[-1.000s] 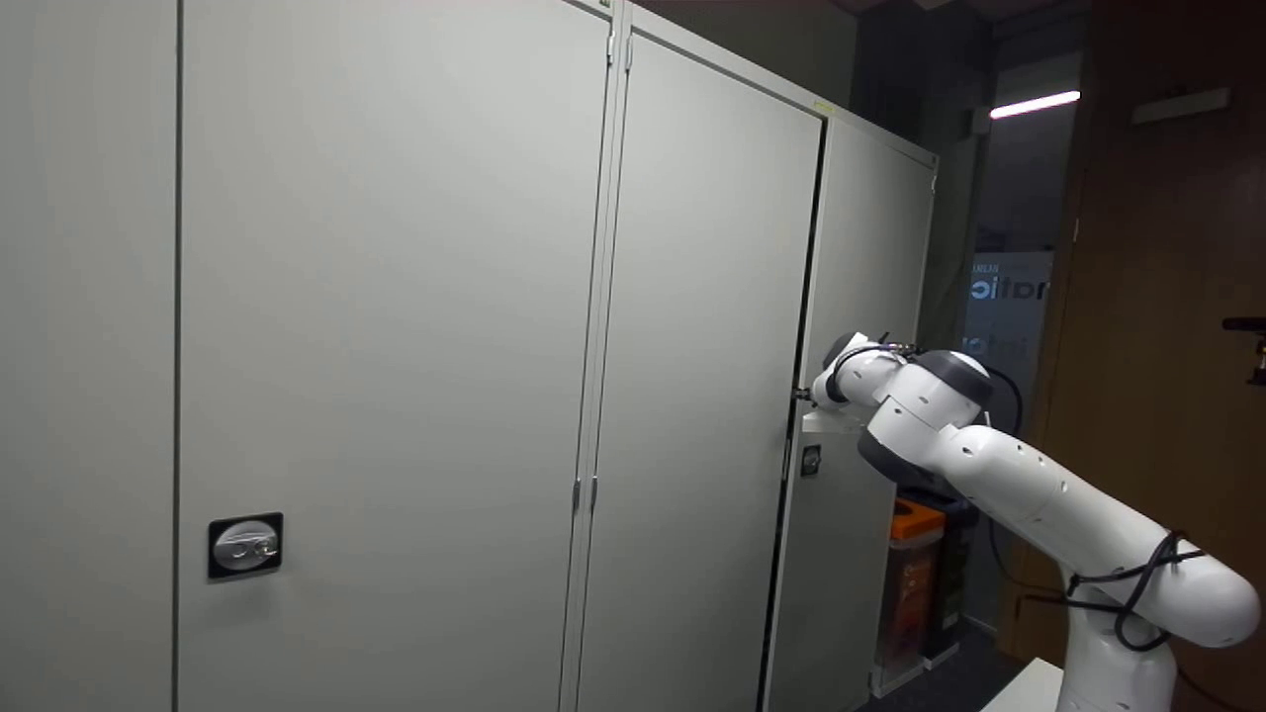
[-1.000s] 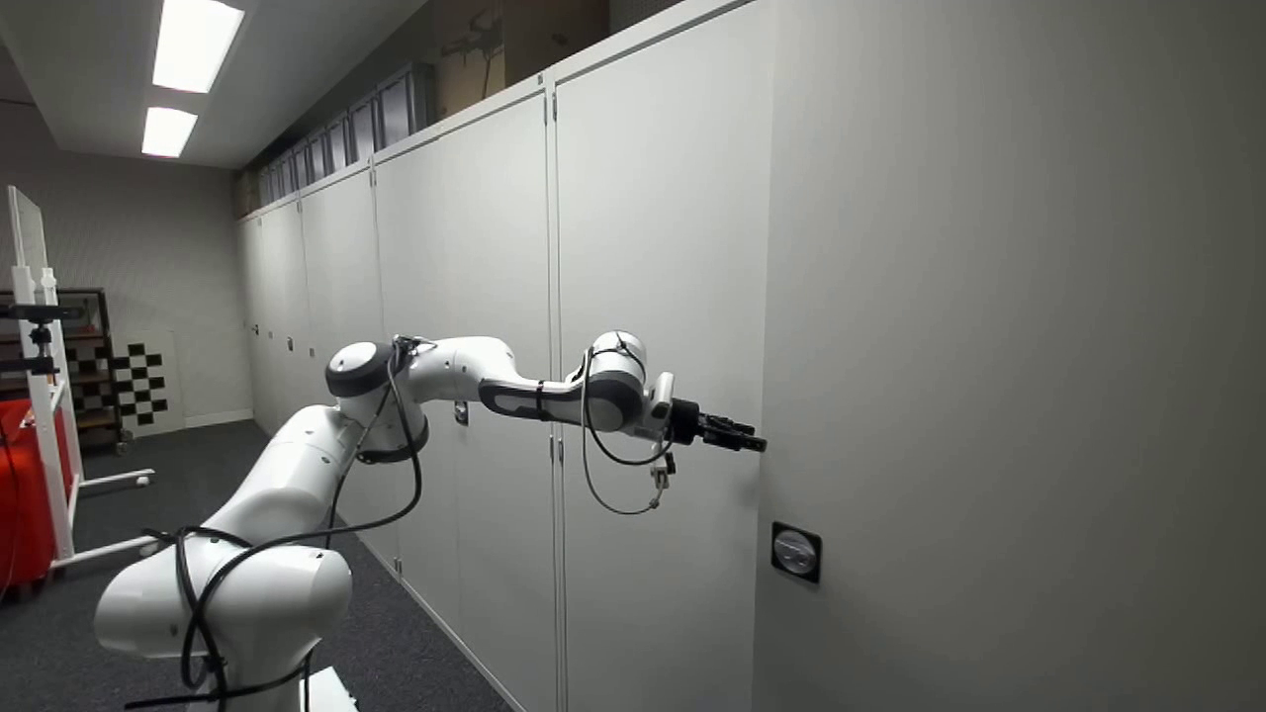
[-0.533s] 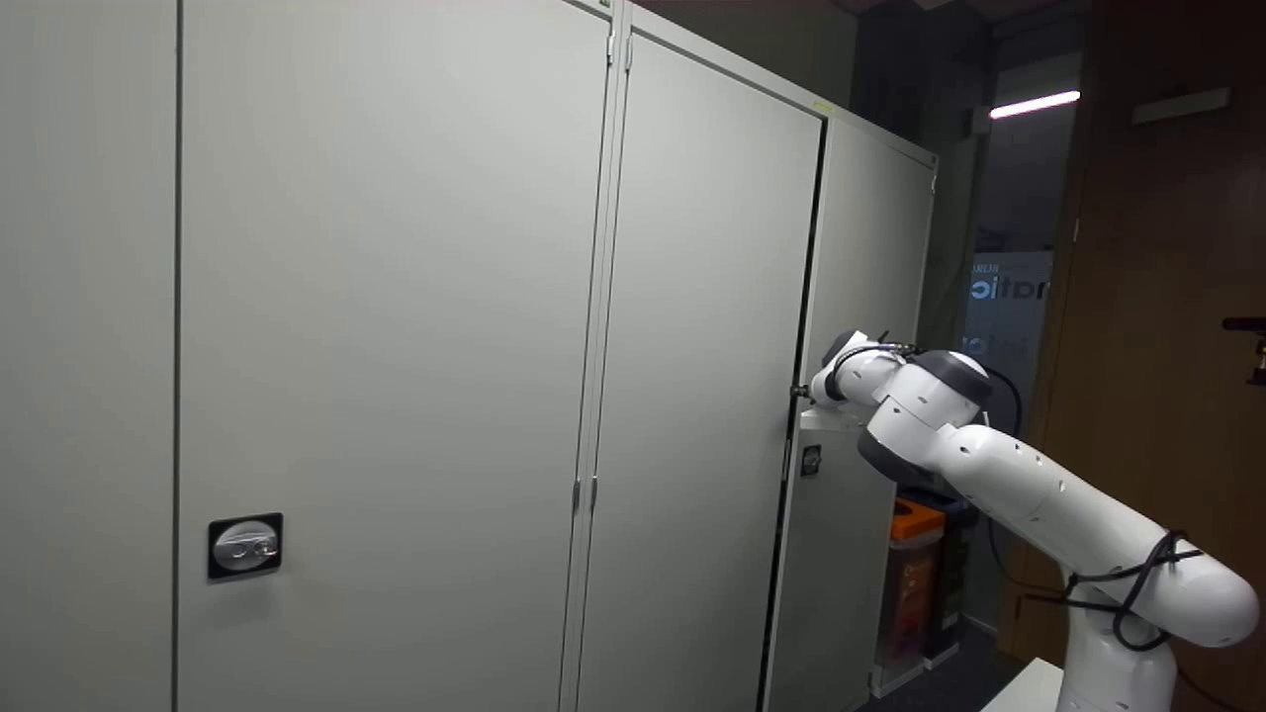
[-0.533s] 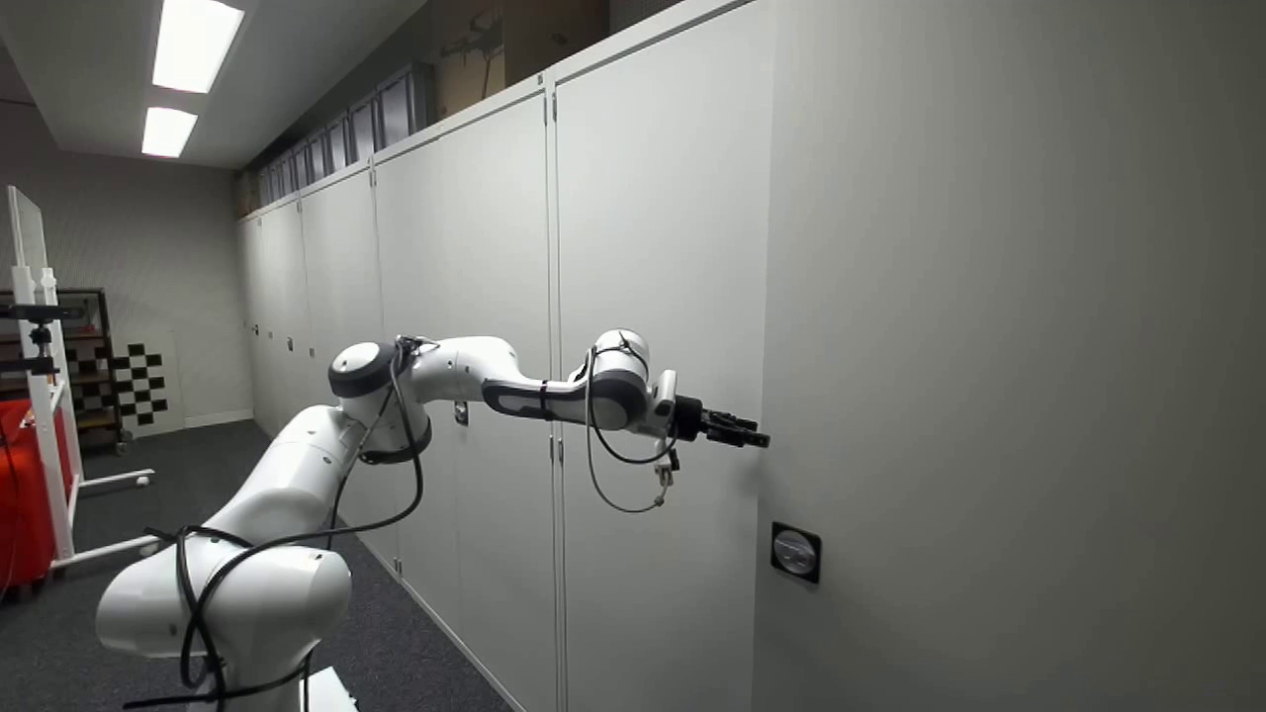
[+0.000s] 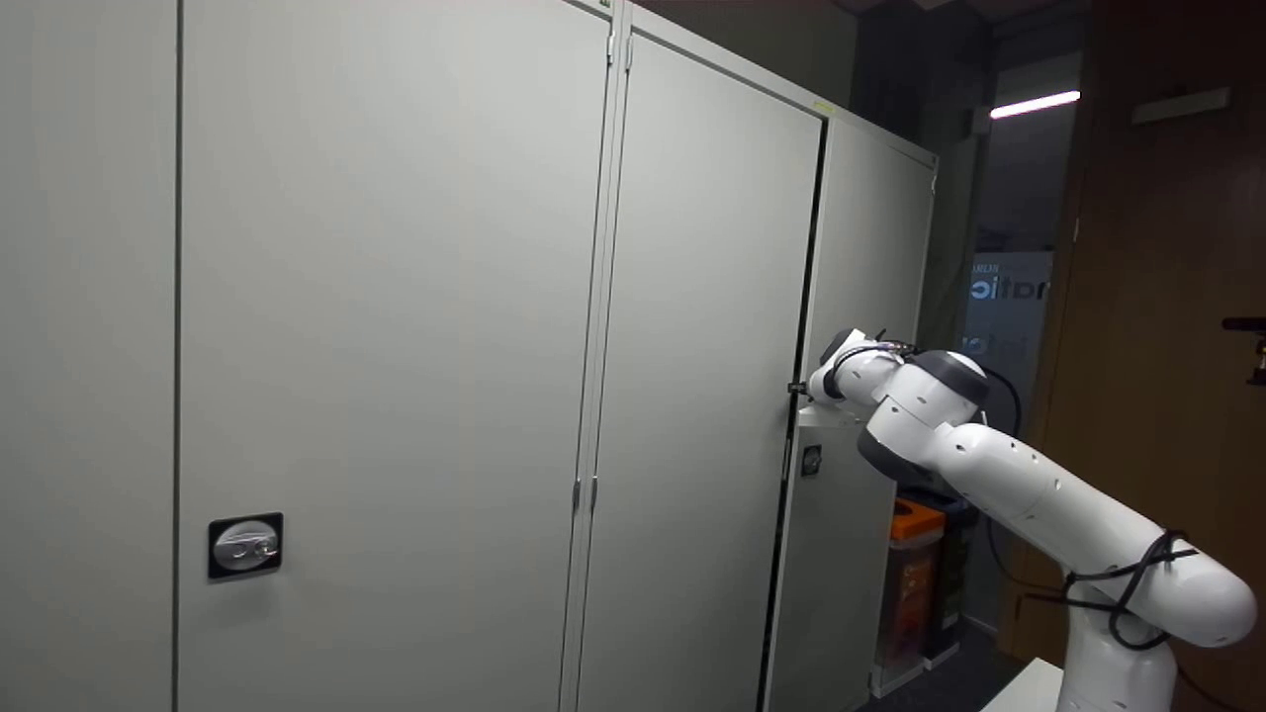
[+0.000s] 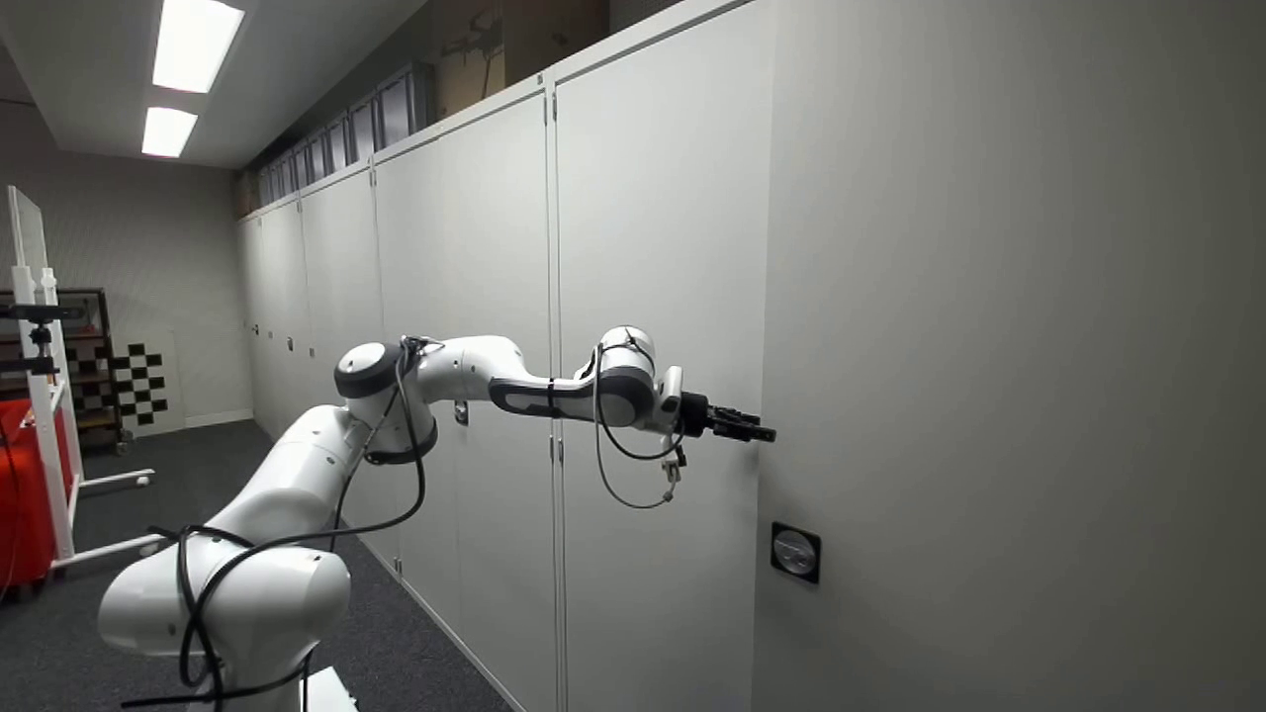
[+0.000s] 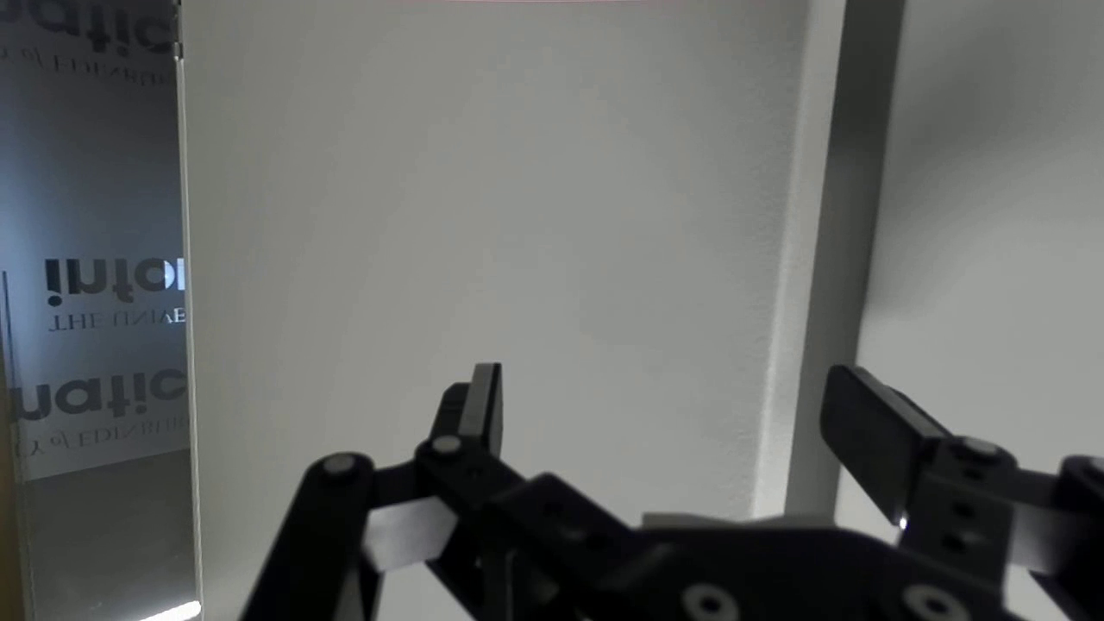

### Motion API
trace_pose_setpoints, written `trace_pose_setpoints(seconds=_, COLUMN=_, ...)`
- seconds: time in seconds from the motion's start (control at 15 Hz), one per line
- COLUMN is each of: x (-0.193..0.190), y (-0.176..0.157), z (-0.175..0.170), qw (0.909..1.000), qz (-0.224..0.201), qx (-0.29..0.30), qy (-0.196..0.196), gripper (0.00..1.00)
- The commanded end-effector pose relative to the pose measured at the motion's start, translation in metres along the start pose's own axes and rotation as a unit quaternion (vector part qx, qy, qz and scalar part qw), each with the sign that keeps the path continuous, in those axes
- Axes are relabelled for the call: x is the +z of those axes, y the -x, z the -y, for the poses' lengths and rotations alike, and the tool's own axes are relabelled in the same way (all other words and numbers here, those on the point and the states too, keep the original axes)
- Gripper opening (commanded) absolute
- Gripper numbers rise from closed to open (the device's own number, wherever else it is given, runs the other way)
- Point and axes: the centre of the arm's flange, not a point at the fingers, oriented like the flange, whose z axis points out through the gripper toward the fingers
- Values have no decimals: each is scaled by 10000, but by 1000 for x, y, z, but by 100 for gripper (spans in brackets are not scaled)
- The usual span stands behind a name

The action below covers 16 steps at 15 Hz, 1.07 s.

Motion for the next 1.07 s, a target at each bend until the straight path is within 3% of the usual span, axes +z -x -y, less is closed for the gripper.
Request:
trace_pose_setpoints(seconds=0.0, x=22, y=-39, z=35, qw=9999, qz=-35, qx=24, qy=156, gripper=100)
trace_pose_setpoints(seconds=0.47, x=29, y=-37, z=27, qw=9997, qz=-37, qx=-23, qy=223, gripper=100)
trace_pose_setpoints(seconds=1.0, x=3, y=-16, z=5, qw=9981, qz=68, qx=-356, qy=495, gripper=100)
